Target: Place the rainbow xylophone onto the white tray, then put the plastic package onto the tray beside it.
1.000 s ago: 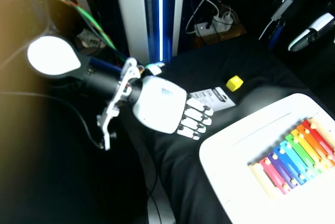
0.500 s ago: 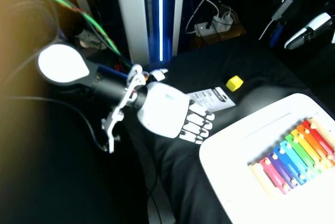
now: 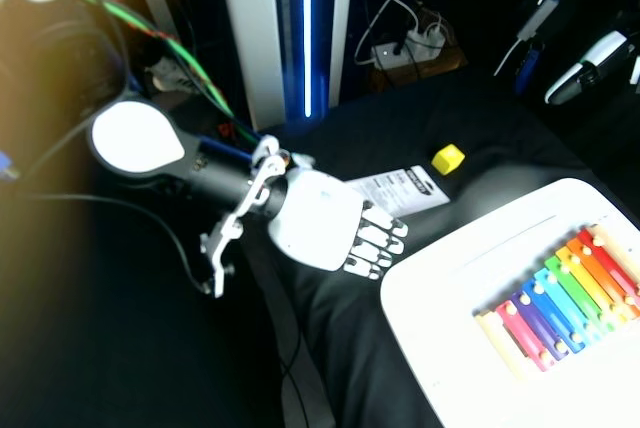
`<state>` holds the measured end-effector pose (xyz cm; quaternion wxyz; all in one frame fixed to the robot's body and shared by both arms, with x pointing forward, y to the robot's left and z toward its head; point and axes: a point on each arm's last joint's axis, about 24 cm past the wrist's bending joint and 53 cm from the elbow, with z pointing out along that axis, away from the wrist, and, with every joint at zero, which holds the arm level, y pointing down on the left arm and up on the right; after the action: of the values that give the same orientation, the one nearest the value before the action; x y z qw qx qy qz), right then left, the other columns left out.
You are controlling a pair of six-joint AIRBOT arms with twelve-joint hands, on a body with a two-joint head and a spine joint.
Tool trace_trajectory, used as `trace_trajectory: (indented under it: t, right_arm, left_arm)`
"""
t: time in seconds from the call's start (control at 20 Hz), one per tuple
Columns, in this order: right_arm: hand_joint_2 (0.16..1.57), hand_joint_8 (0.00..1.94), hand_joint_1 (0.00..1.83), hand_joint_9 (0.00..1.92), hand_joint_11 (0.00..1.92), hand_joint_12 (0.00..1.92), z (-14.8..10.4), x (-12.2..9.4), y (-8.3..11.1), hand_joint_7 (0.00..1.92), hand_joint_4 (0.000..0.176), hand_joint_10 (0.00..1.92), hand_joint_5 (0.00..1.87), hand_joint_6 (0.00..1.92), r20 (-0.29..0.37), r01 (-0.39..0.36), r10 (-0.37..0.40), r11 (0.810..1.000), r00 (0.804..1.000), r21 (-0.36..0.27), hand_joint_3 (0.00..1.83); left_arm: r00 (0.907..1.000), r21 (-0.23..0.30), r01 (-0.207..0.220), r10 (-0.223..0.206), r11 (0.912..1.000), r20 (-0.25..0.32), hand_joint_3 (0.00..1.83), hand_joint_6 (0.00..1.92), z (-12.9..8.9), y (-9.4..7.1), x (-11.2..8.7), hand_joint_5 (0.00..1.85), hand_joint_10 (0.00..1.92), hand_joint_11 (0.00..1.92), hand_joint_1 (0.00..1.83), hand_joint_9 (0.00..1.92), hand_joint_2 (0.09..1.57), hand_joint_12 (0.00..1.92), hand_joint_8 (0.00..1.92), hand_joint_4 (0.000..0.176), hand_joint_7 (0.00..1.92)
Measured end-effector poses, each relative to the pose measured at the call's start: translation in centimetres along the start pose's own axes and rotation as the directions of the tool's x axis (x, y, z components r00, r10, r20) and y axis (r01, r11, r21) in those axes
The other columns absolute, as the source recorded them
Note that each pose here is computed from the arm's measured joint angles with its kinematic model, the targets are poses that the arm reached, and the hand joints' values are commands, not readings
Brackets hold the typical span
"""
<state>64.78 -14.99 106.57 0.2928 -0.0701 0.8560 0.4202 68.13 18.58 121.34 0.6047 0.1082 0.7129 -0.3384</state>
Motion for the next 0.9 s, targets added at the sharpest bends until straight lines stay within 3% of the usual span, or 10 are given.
trace_trajectory:
  t: [0.2, 0.3, 0.45, 0.5, 0.55, 0.6, 0.65, 0.7, 0.85, 0.9]
  right_arm:
    - [0.8, 0.01, 1.02, 0.37, 0.5, 0.25, 0.05, 0.06, -0.24, 0.23, 0.0, 0.0, 0.18, 0.0, -0.002, -0.008, 0.008, 1.0, 1.0, 0.0, 0.0]
    - [0.82, 0.01, 1.1, 0.69, 0.53, 1.06, 0.11, 0.07, -0.23, 0.5, 0.0, 0.03, 0.41, 0.0, -0.002, -0.009, 0.009, 1.0, 1.0, -0.001, 0.0]
    - [0.94, 0.01, 1.2, 0.81, 0.58, 0.76, 0.28, 0.08, -0.07, 0.72, 0.0, 0.02, 0.68, 0.01, 0.0, -0.021, 0.021, 1.0, 1.0, -0.006, 0.0]
    - [0.99, 0.04, 1.25, 0.98, 0.68, 0.99, 0.27, 0.05, 0.0, 0.89, 0.0, 0.09, 0.81, 0.01, 0.001, -0.023, 0.023, 1.0, 1.0, -0.009, 0.0]
    - [1.11, 0.94, 1.26, 1.12, 0.78, 1.25, 0.21, 0.02, 0.02, 0.98, 0.0, 0.23, 0.83, 0.72, 0.001, -0.022, 0.022, 1.0, 1.0, -0.011, 0.01]
    - [1.11, 0.94, 1.26, 1.12, 0.78, 1.25, 0.21, -0.07, 0.07, 0.98, 0.0, 0.23, 0.83, 0.72, 0.004, -0.029, 0.03, 0.999, 1.0, -0.014, 0.01]
    - [1.21, 1.41, 1.23, 1.0, 0.95, 1.57, 0.24, -0.1, 0.11, 0.87, 0.0, 1.24, 0.73, 1.03, 0.006, -0.029, 0.029, 0.999, 1.0, -0.015, 0.0]
    - [1.18, 1.42, 1.16, 1.06, 1.08, 1.67, 0.26, -0.08, 0.13, 0.89, 0.0, 1.48, 0.82, 1.14, 0.005, -0.028, 0.028, 0.999, 1.0, -0.016, 0.0]
    - [1.17, 1.29, 1.14, 1.1, 1.12, 1.68, 0.56, 0.31, -0.22, 0.95, 0.0, 1.49, 0.86, 1.15, -0.008, -0.018, 0.018, 1.0, 1.0, -0.002, 0.0]
    - [1.17, 1.61, 1.14, 1.14, 1.21, 1.87, 0.63, 0.52, -0.27, 0.97, 0.0, 1.77, 0.86, 1.14, -0.014, -0.017, 0.017, 1.0, 1.0, -0.001, 0.0]
  left_arm:
    - [1.0, -0.001, -0.001, 0.001, 1.0, 0.0, 0.02, 0.0, -0.01, 0.04, 0.03, 0.0, 0.0, 0.0, 0.8, 0.0, 0.74, 0.0, 0.0, 0.034, 0.0]
    - [1.0, -0.002, 0.0, 0.0, 1.0, 0.0, 0.02, 0.0, -0.01, 0.05, 0.01, 0.0, 0.0, 0.0, 0.77, 0.0, 0.74, 0.0, 0.0, 0.008, 0.01]
    - [1.0, 0.0, 0.001, -0.001, 1.0, -0.002, 0.01, 0.0, 0.16, -0.06, 0.24, 0.0, 0.0, 0.0, 0.8, 0.0, 0.74, 0.0, 0.0, 0.004, 0.01]
    - [1.0, 0.0, -0.004, 0.004, 1.0, -0.004, 0.0, 0.0, 0.13, -0.05, 0.34, 0.0, 0.0, 0.0, 0.8, 0.0, 0.73, 0.0, 0.01, 0.011, 0.02]
    - [1.0, 0.0, -0.005, 0.005, 1.0, -0.006, 0.0, 0.0, 0.19, -0.07, 0.45, 0.0, 0.0, 0.0, 0.81, 0.0, 0.72, 0.0, 0.0, 0.028, 0.01]
    - [0.9999, -0.001, -0.002, 0.002, 1.0, -0.01, 0.0, 0.0, 0.2, -0.05, 0.65, 0.0, 0.0, 0.0, 0.81, 0.0, 0.72, 0.0, 0.0, 0.028, 0.01]
    - [0.9999, 0.002, -0.005, 0.005, 1.0, -0.012, 0.0, 0.0, 0.24, -0.13, 0.74, 0.0, 0.0, 0.0, 0.81, 0.0, 0.72, 0.0, 0.0, 0.012, 0.01]
    - [0.9999, 0.002, -0.008, 0.008, 1.0, -0.012, 0.0, 0.0, 0.25, -0.14, 0.77, 0.0, 0.0, 0.0, 0.82, 0.0, 0.72, 0.0, 0.0, 0.01, 0.01]
    - [0.9999, -0.001, -0.007, 0.007, 1.0, -0.012, 0.0, 0.0, 0.25, -0.07, 0.76, 0.0, 0.0, 0.0, 0.85, 0.0, 0.71, 0.0, 0.0, 0.0, 0.0]
    - [0.9999, -0.001, -0.008, 0.008, 1.0, -0.013, 0.0, 0.0, 0.25, -0.07, 0.77, 0.0, 0.0, 0.0, 0.84, 0.0, 0.7, 0.0, 0.0, 0.0, 0.01]
